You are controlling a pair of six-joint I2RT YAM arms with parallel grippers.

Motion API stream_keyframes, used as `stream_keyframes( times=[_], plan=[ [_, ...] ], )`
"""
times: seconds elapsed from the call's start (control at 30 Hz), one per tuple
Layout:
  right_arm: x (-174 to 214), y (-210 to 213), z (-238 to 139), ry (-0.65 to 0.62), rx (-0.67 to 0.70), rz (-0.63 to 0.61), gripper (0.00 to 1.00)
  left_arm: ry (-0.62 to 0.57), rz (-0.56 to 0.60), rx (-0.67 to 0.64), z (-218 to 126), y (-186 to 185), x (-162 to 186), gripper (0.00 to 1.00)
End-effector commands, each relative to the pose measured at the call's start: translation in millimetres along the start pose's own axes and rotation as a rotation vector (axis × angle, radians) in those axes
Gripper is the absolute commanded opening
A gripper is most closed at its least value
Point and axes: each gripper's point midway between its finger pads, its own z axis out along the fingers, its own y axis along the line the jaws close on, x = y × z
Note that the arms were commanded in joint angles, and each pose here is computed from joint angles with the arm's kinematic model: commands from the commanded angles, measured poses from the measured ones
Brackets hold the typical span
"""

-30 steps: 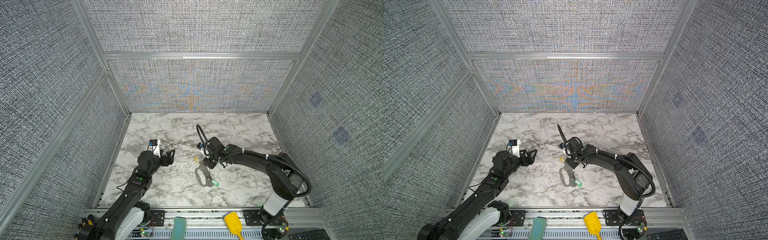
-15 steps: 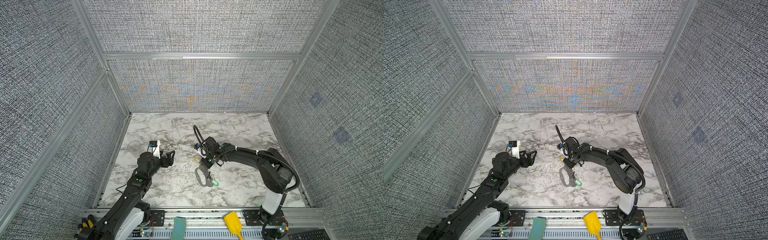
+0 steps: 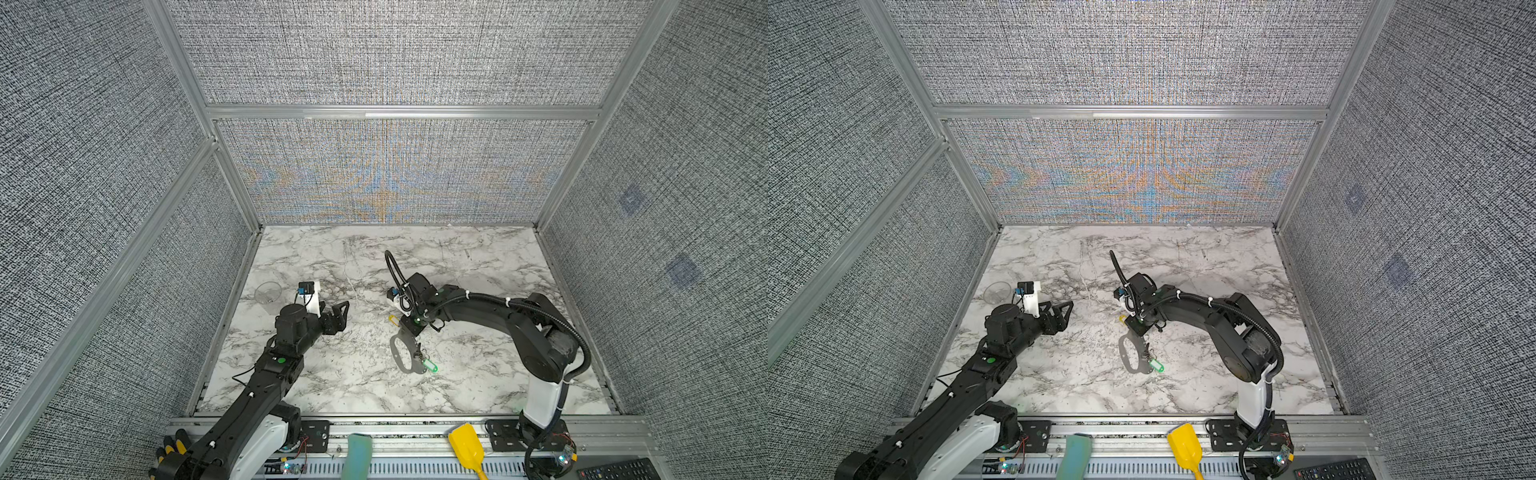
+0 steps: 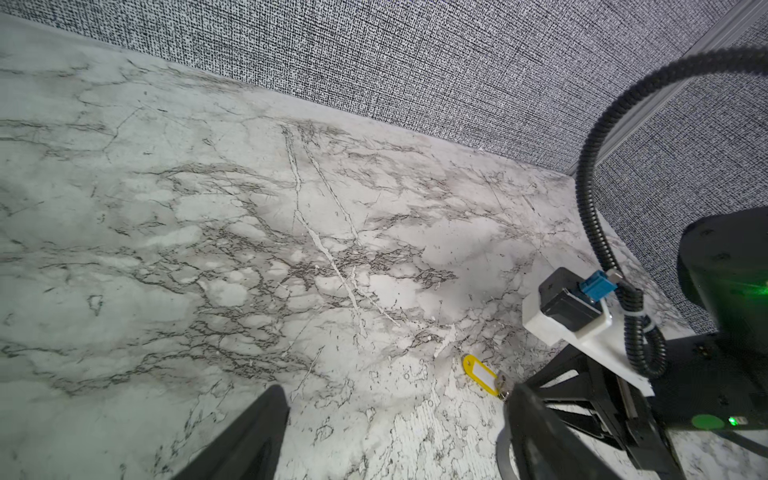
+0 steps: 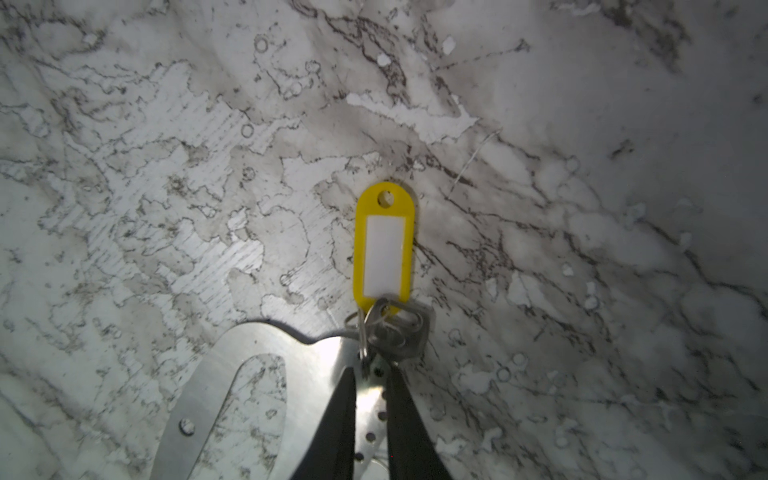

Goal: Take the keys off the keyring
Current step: 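Lower the right gripper and close it on the keyring's metal ring, then lift the keyring with the right gripper toward the table center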

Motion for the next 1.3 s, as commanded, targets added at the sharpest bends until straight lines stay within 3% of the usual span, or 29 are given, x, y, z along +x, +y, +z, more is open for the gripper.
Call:
stream_keyframes(
  times=[0.0, 0.33, 0.77, 1.27],
  plan=[
    [-2, 2, 0, 0.000, -0.010, 0.000, 0.14, -0.010, 0.007, -0.002, 0, 0, -2, 0.85],
    [-6, 3, -6, -0.009, -0.014, -0.016, 0.00, -0.011, 0.012, -0.008, -1, 1, -4, 0.85],
    [-24, 20, -60, -0.130, -0.048, -0.203, 0.00, -0.032, 0.089, 0.062, -4, -18, -20, 0.77],
    [-50, 43, -119, -0.291, -0.099, -0.453, 0.00, -0.073, 0.280, 0.210, -20, -59, -32, 0.63]
  ],
)
